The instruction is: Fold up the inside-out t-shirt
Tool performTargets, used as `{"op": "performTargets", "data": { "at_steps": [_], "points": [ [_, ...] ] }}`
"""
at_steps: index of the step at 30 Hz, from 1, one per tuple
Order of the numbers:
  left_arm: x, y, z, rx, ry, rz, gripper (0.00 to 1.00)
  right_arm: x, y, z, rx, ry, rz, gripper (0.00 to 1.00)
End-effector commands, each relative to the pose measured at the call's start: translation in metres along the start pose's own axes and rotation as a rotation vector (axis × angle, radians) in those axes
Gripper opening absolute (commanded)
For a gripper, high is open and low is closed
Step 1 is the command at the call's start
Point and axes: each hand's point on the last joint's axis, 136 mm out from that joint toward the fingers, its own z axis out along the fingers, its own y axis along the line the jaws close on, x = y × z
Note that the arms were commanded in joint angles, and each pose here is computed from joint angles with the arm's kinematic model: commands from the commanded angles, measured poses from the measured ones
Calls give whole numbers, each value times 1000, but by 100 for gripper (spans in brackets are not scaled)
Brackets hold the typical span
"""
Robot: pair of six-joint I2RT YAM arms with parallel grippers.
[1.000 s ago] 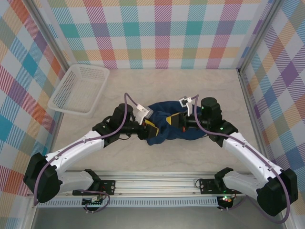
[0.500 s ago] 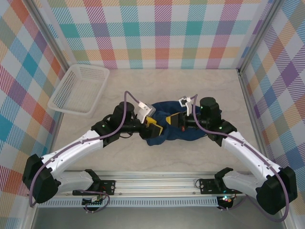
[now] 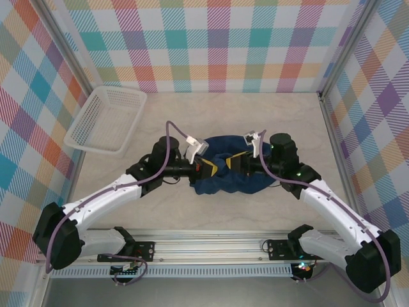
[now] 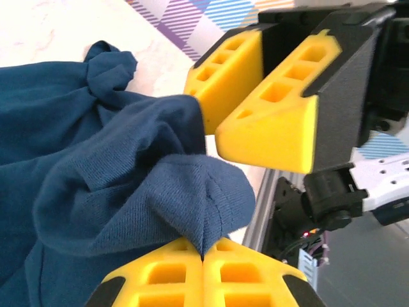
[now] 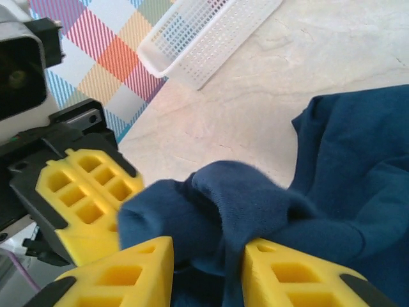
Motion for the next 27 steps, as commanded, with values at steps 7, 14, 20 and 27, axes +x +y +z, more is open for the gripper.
{"op": "performTargets", "data": {
  "at_steps": [7,14,20,27],
  "points": [
    [-17,-17,-16,83,-92,23,0,24,25,3,-107,25,-124,44],
    [-15,-16,-19,76,-82,24,0,18,44,-22,-125,-29,-227,42],
    [-13,-17,-20,68,-69,34,0,-3,54,-7,-187,-36,-230,43],
    [-9,-15,-19,68,-56,32,0,-13,58,4,-226,-35,-219,44]
  ]
}}
